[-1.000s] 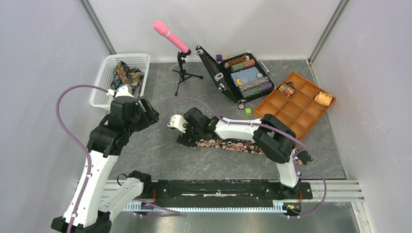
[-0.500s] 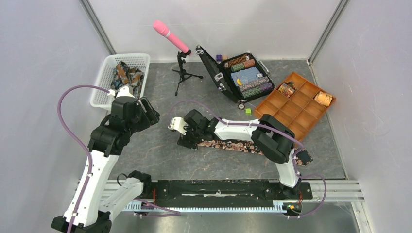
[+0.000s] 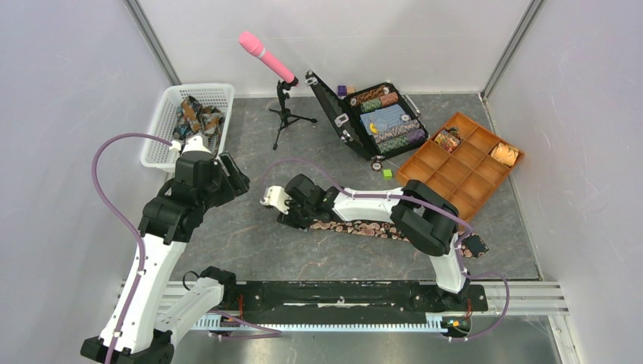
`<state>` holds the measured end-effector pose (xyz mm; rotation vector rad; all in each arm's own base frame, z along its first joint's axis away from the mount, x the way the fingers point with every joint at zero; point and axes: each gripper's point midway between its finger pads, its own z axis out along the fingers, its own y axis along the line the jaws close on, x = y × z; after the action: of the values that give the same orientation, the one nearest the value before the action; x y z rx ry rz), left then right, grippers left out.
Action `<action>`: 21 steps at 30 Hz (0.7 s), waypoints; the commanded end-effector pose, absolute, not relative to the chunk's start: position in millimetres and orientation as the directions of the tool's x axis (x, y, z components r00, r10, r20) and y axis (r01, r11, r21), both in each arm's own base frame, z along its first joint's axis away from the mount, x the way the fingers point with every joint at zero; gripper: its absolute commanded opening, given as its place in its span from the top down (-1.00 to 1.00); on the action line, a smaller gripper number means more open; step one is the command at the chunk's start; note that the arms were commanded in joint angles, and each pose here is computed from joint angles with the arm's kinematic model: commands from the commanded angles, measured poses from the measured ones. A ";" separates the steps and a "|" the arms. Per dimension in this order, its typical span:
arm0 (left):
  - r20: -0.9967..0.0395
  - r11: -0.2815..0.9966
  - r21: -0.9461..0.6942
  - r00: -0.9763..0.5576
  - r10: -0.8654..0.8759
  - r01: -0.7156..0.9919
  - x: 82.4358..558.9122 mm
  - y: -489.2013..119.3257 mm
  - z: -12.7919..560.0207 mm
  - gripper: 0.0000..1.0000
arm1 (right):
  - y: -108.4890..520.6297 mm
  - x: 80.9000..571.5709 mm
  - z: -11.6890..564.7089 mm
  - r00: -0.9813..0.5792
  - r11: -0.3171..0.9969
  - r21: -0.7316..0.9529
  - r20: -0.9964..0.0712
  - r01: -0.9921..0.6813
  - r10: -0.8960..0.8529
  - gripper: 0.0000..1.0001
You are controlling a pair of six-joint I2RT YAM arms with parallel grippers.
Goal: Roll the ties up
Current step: Roll the tie at the center of the board.
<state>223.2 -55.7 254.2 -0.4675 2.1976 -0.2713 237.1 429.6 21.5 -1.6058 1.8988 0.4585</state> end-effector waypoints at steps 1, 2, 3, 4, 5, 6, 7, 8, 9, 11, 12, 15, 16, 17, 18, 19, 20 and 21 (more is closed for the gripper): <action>-0.719 0.902 -0.375 -0.546 -0.429 -0.215 228.9 -58.9 261.1 -0.51 | 427.7 226.8 4.2 -0.100 0.194 -0.086 -0.618 -0.977 -0.780 0.03; -0.721 0.903 -0.373 -0.546 -0.427 -0.214 228.8 -58.7 260.9 -0.51 | 428.5 227.1 3.8 -0.104 0.196 -0.082 -0.619 -0.977 -0.779 0.08; -0.721 0.903 -0.373 -0.545 -0.428 -0.215 228.7 -58.5 261.0 -0.51 | 429.2 226.9 3.2 -0.107 0.197 -0.079 -0.619 -0.977 -0.778 0.13; -0.721 0.903 -0.372 -0.545 -0.427 -0.215 228.3 -58.2 260.8 -0.51 | 430.3 226.6 2.7 -0.110 0.197 -0.073 -0.620 -0.978 -0.777 0.20; -0.721 0.903 -0.373 -0.546 -0.427 -0.214 227.8 -58.4 260.9 -0.51 | 431.4 225.4 1.9 -0.112 0.195 -0.068 -0.620 -0.978 -0.777 0.28; -0.721 0.903 -0.372 -0.546 -0.427 -0.215 227.5 -58.0 260.6 -0.51 | 432.4 225.1 1.5 -0.115 0.195 -0.062 -0.621 -0.979 -0.775 0.34; -0.722 0.903 -0.372 -0.544 -0.428 -0.216 226.9 -57.6 260.6 -0.51 | 433.5 224.2 1.1 -0.118 0.194 -0.056 -0.623 -0.979 -0.773 0.37; -0.722 0.903 -0.371 -0.544 -0.428 -0.218 226.7 -57.2 260.3 -0.51 | 434.6 224.2 1.0 -0.120 0.195 -0.053 -0.624 -0.979 -0.772 0.37; -0.722 0.903 -0.371 -0.544 -0.428 -0.218 226.7 -57.1 260.0 -0.51 | 435.3 223.9 0.3 -0.124 0.197 -0.049 -0.624 -0.979 -0.771 0.32; -0.722 0.903 -0.369 -0.545 -0.427 -0.219 226.8 -56.8 259.7 -0.51 | 437.2 223.6 0.3 -0.128 0.199 -0.043 -0.627 -0.979 -0.769 -0.02; -0.721 0.904 -0.368 -0.546 -0.426 -0.219 227.0 -57.0 259.3 -0.51 | 438.2 224.3 0.8 -0.130 0.201 -0.042 -0.629 -0.979 -0.766 -0.07; -0.720 0.903 -0.369 -0.547 -0.426 -0.218 227.3 -57.6 259.5 -0.51 | 440.7 225.2 0.5 -0.135 0.206 -0.039 -0.633 -0.978 -0.762 -0.11; -0.719 0.903 -0.370 -0.549 -0.427 -0.218 227.5 -57.8 259.2 -0.51 | 441.7 225.6 0.8 -0.137 0.208 -0.037 -0.635 -0.978 -0.760 -0.11; -0.719 0.904 -0.369 -0.550 -0.426 -0.218 228.0 -58.0 258.9 -0.51 | 442.8 225.2 1.1 -0.138 0.207 -0.033 -0.638 -0.978 -0.758 -0.06; -0.718 0.904 -0.369 -0.550 -0.426 -0.219 228.2 -58.1 258.7 -0.51 | 443.3 224.7 0.5 -0.141 0.206 -0.029 -0.638 -0.978 -0.757 0.04; -0.719 0.904 -0.367 -0.550 -0.425 -0.219 228.3 -57.9 258.6 -0.51 | 444.3 224.4 0.5 -0.142 0.206 -0.026 -0.641 -0.978 -0.755 0.14; -0.718 0.904 -0.367 -0.551 -0.424 -0.218 228.4 -58.2 258.3 -0.51 | 445.1 224.4 0.3 -0.143 0.206 -0.023 -0.642 -0.978 -0.753 0.22; -0.718 0.905 -0.366 -0.552 -0.424 -0.219 228.3 -57.9 257.9 -0.51 | 445.7 224.5 0.0 -0.145 0.207 -0.022 -0.643 -0.978 -0.752 0.29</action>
<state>222.8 -55.5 251.8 -0.4684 2.2028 -0.2679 232.7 447.8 19.6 -1.5699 1.9049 0.5498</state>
